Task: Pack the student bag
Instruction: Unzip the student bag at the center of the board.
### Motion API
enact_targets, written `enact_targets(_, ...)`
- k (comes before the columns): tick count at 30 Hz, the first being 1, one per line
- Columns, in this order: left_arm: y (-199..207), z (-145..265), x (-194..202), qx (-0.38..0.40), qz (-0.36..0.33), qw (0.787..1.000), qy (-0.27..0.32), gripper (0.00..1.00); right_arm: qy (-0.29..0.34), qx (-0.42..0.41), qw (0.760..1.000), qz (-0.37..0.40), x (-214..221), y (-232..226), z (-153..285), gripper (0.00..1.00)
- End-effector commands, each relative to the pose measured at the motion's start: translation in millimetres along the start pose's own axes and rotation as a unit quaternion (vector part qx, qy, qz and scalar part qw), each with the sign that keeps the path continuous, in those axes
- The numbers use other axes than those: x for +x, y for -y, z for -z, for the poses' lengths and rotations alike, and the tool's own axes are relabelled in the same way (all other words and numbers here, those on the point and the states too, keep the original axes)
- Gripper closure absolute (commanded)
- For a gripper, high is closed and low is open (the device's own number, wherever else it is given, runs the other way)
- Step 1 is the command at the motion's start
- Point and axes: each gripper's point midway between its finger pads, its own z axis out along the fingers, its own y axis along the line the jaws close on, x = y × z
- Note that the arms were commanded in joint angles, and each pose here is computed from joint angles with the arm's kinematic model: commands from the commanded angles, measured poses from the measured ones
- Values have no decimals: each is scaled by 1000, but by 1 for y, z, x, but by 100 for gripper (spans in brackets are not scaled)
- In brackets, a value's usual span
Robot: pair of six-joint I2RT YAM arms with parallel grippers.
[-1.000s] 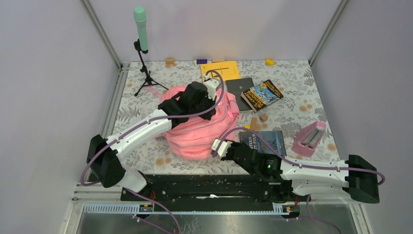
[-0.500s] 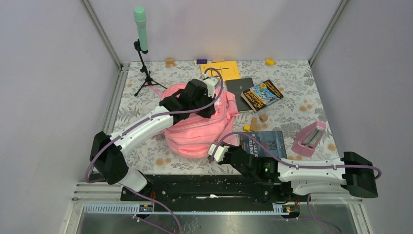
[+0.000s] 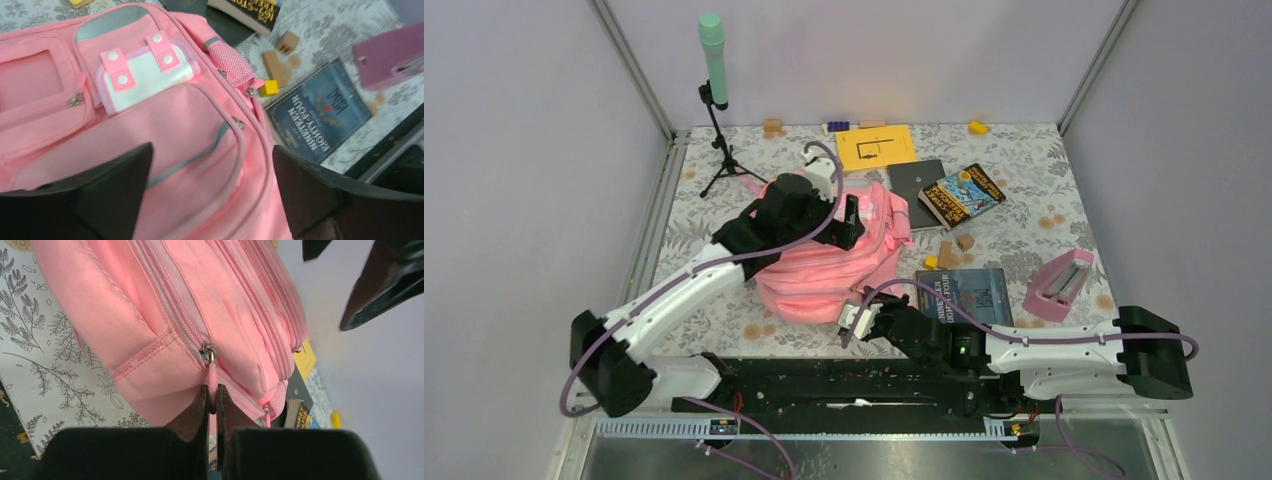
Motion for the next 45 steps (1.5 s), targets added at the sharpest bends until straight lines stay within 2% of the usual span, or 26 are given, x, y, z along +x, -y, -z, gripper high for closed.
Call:
enact_targets(1,-14,43,-28,-40,30,995,92,2,94,40,995,-14,-50,33,10,100)
enact_targets(4,-21,54,-5,-49,57,994,83,1,114,11,993,-5,-58,25,11,100)
enact_targets(5,-22,56,4,-51,65,994,75,1,117,3,993,-1,-60,21,10,96)
enact_targets(7,-26,62,20,-55,77,994,63,1,120,-13,993,0,-60,15,9,82)
enact_targets(10,-39,68,43,-80,85,992,55,1,135,-32,990,-31,-65,10,14,53)
enact_targets(13,-50,77,53,-100,94,989,62,1,143,-43,987,-66,-69,12,23,36)
enact_targets(14,-51,79,54,-99,97,988,68,1,134,-41,987,-79,-69,15,24,34)
enact_targets(18,-37,83,56,-50,77,993,75,1,72,-27,988,-135,-52,31,20,32)
enact_targets(21,-21,83,61,-6,53,996,75,4,34,-23,975,-220,-26,41,12,32)
enact_targets(25,0,82,76,1,42,996,73,6,-23,-6,942,-335,15,52,4,29)
enact_targets(30,23,76,99,-42,68,995,51,7,-96,-3,880,-466,62,50,-8,28)
enact_targets(36,-2,78,118,-110,155,980,66,1,-132,42,804,-579,88,47,-19,28)
enact_targets(39,-22,79,132,-133,188,972,51,1,-122,47,767,-628,94,34,-26,30)
enact_targets(42,-41,73,147,-135,221,965,43,1,-112,24,742,-661,97,14,-34,31)
enact_targets(45,-56,68,158,-134,247,959,27,1,-116,4,735,-668,96,-2,-38,33)
